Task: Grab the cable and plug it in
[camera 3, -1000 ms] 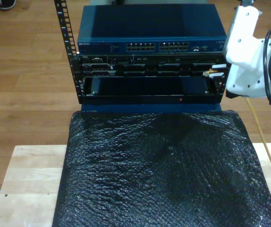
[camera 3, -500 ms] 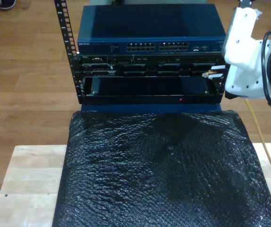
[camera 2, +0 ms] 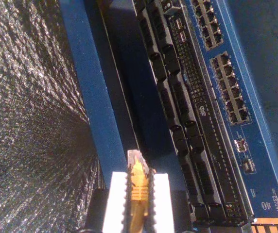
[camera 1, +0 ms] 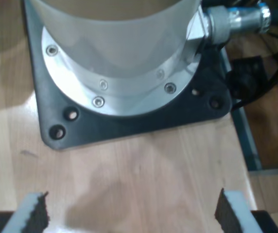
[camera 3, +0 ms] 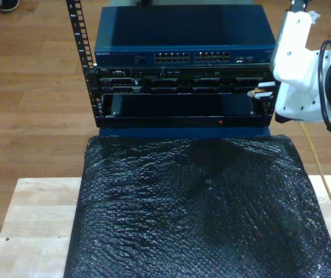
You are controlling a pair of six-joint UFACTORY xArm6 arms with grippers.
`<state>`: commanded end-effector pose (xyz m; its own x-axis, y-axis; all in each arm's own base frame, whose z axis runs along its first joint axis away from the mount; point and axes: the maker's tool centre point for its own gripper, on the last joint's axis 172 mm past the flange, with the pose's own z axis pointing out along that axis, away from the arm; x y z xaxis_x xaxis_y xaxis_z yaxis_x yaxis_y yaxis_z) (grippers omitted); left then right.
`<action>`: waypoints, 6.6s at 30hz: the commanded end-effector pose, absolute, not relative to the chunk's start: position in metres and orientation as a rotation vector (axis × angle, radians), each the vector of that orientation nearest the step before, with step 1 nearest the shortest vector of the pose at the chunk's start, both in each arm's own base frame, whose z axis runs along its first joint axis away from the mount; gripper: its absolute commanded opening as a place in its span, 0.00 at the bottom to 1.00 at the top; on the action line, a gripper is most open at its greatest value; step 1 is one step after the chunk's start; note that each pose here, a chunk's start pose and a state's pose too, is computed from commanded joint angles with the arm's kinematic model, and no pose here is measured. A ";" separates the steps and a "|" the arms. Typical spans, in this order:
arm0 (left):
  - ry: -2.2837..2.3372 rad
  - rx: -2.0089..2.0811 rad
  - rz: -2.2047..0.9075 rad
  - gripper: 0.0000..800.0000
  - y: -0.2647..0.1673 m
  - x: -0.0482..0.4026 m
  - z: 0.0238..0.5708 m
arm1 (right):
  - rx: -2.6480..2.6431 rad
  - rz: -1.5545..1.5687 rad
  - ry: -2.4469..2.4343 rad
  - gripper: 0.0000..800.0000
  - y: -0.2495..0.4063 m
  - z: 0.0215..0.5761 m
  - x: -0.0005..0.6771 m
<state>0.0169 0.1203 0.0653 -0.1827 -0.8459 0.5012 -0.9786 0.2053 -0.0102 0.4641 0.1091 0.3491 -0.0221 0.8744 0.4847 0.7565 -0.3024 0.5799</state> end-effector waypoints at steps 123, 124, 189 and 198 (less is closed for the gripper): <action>-2.136 1.747 0.439 1.00 0.117 0.016 0.032 | 1.180 1.106 1.588 0.00 0.168 0.331 0.588; -2.136 1.747 0.439 1.00 0.117 0.016 0.032 | 1.180 1.114 1.571 0.00 0.167 0.333 0.587; -2.135 1.746 0.440 1.00 0.116 0.016 0.031 | 1.095 1.182 1.031 0.00 0.134 0.296 0.608; -2.136 1.747 0.439 1.00 0.117 0.016 0.032 | 1.112 1.191 1.035 0.00 0.141 0.288 0.629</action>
